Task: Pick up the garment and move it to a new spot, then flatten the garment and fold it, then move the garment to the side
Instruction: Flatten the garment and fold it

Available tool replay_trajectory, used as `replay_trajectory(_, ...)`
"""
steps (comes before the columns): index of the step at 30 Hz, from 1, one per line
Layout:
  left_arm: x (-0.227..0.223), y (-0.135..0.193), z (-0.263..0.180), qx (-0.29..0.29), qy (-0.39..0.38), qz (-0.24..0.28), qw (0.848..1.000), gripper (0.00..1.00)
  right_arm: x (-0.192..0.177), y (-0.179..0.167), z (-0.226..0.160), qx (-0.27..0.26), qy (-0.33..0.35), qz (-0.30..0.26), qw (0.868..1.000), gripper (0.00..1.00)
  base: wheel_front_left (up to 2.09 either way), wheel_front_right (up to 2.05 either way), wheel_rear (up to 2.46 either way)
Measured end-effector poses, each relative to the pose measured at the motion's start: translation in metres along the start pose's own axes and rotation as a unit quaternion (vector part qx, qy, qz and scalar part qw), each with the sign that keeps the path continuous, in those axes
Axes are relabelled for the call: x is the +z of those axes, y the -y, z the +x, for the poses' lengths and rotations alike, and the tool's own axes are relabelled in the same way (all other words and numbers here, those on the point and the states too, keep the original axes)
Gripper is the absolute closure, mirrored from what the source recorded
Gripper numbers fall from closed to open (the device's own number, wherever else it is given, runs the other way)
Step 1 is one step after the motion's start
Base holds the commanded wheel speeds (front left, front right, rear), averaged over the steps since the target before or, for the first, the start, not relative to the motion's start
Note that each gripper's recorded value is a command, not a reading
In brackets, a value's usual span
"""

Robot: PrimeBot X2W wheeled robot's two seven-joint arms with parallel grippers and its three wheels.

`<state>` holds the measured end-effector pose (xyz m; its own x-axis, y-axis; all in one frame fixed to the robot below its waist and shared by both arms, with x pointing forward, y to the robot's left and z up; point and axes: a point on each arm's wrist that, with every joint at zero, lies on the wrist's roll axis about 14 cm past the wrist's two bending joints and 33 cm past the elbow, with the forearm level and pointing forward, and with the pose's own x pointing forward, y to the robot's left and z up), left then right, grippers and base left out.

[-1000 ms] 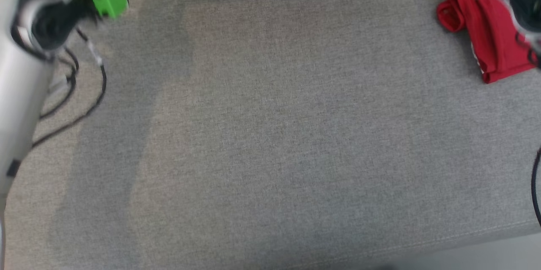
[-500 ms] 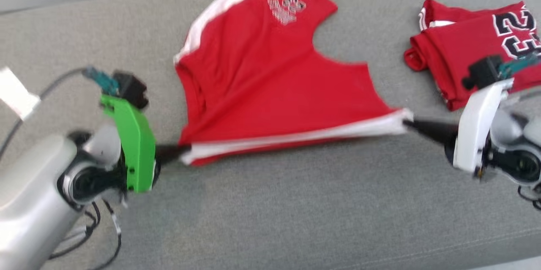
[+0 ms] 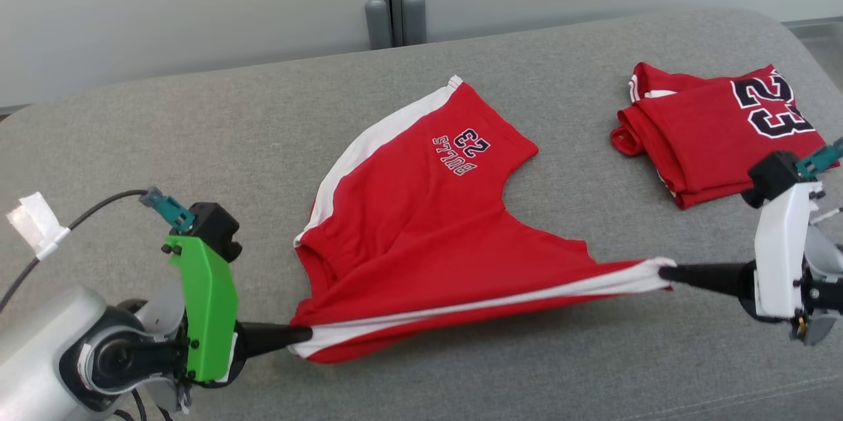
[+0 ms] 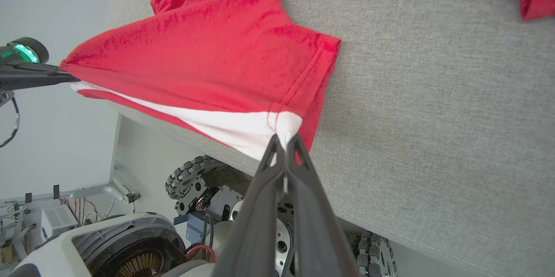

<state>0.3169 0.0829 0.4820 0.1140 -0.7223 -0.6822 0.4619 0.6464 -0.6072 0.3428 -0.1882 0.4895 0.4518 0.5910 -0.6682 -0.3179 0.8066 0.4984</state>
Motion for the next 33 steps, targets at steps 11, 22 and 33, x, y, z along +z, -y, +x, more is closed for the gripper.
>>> replay_trajectory(11, 0.058, -0.025, 0.004, -0.008, 0.031, -0.076, 0.997, 1.0, 0.09, 0.016, 0.038, -0.018, -0.036, -0.016, 0.999, 1.0, 0.0, 0.0, 0.0)
replay_trajectory(22, 0.091, -0.074, 0.017, -0.007, 0.041, -0.162, 0.986, 1.0, 0.167, 0.029, 0.129, -0.022, -0.056, 0.011, 0.998, 1.0, 0.0, 0.0, 0.0)
replay_trajectory(33, 0.095, -0.119, 0.026, 0.004, 0.055, -0.216, 0.975, 1.0, 0.197, 0.039, 0.201, -0.031, -0.08, 0.003, 0.996, 1.0, 0.0, 0.0, 0.0)
